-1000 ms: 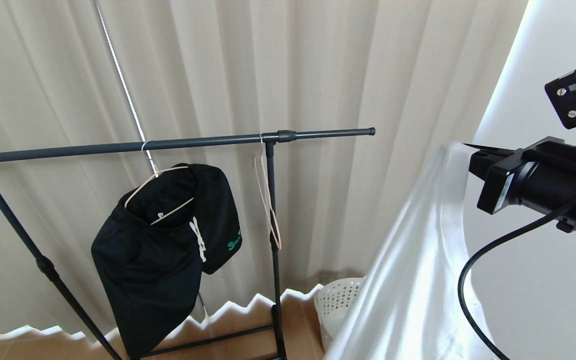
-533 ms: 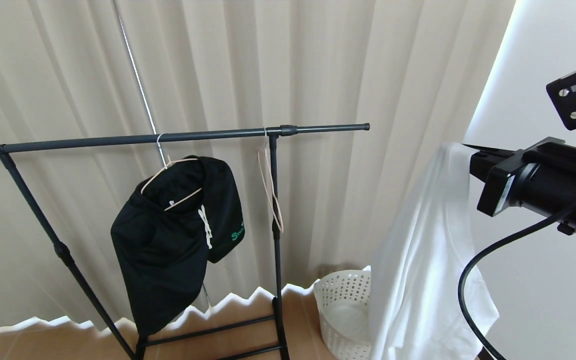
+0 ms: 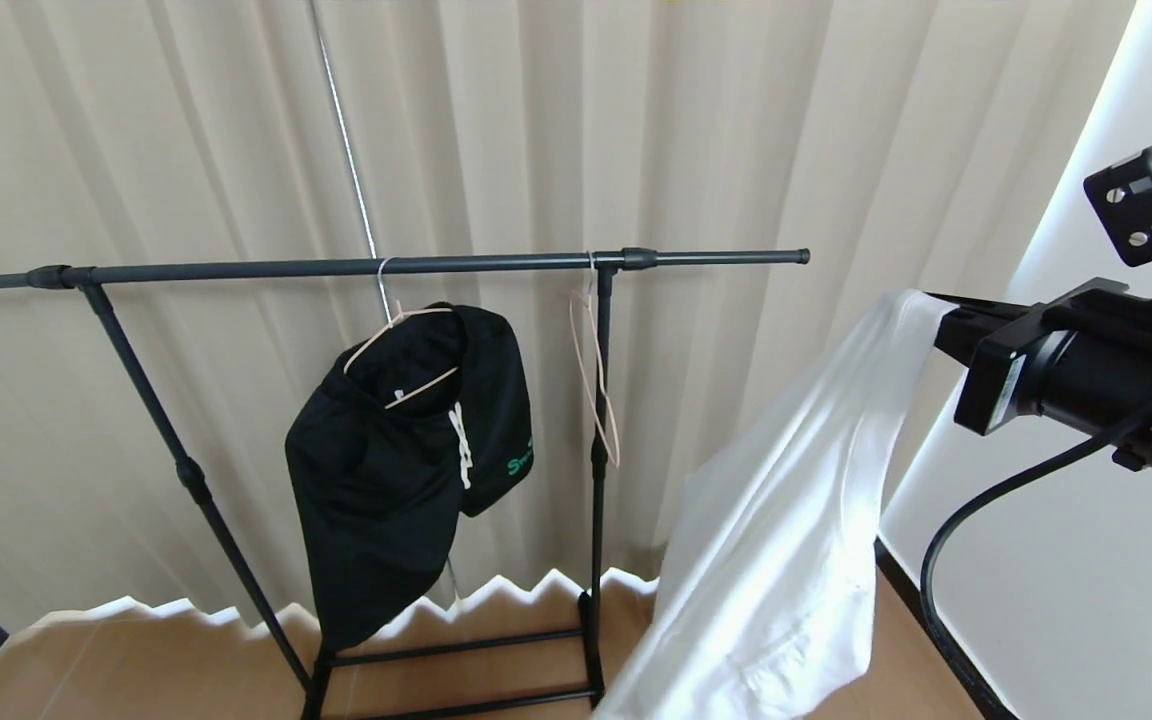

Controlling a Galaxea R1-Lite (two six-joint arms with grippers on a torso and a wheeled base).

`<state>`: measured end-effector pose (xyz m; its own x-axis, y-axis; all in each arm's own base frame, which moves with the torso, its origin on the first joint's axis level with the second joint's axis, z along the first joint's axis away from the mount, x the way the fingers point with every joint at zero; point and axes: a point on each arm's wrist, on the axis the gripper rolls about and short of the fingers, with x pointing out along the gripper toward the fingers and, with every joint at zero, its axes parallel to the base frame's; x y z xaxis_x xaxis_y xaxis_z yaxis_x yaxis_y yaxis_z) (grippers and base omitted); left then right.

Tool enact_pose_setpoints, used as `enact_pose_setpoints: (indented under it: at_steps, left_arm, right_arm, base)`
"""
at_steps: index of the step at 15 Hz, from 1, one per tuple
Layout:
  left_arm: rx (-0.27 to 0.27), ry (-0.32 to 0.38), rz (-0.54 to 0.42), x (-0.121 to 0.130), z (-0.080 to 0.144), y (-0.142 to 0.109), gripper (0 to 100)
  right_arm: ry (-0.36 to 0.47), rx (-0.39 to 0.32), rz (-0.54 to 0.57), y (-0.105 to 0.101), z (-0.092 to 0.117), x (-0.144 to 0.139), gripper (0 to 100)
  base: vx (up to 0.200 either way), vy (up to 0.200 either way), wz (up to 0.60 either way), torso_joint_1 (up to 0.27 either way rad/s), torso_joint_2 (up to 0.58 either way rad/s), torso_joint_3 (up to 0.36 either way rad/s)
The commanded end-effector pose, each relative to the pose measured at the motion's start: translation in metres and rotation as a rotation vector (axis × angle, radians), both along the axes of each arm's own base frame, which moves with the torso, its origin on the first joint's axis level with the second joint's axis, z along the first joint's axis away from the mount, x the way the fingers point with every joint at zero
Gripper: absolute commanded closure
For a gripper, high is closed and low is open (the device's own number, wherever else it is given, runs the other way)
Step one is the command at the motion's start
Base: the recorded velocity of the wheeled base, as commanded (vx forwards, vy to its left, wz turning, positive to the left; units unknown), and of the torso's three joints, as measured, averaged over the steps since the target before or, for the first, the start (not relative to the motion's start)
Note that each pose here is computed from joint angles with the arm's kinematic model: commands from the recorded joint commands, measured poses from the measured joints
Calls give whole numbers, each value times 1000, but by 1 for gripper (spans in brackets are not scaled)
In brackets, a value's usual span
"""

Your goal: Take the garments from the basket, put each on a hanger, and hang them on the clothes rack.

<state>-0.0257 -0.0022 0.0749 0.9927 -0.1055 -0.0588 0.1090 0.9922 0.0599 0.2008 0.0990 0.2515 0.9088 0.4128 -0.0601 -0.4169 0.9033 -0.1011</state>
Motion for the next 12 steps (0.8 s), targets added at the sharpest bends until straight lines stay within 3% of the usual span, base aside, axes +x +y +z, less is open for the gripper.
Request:
enact_pose_setpoints:
  at_steps: [1,4,6,10,12]
  left_arm:
    - [0,1,0,0,0,0,0]
    - [0,-1,3,0,0,0,0]
    - [8,1,6,0,0,0,0]
    - [126,1,-12,1,-1,0,0]
    - [129,57,-14,5,1,0,0]
  right_arm:
    - [-2,-3,2,0,0,0,100]
    - [-2,-3,0,0,0,0,100]
    - [-2,-3,-1,0,0,0,100]
    - [-23,7,-49,-10,3,4,100]
    - [-43,16,-55,-11,2,7,100]
  base:
    - [0,0,0,0,0,0]
    - [0,0,0,0,0,0]
    - [0,0,600,7,2,0]
    - [0,0,0,0,0,0]
    - [0,0,0,0,0,0]
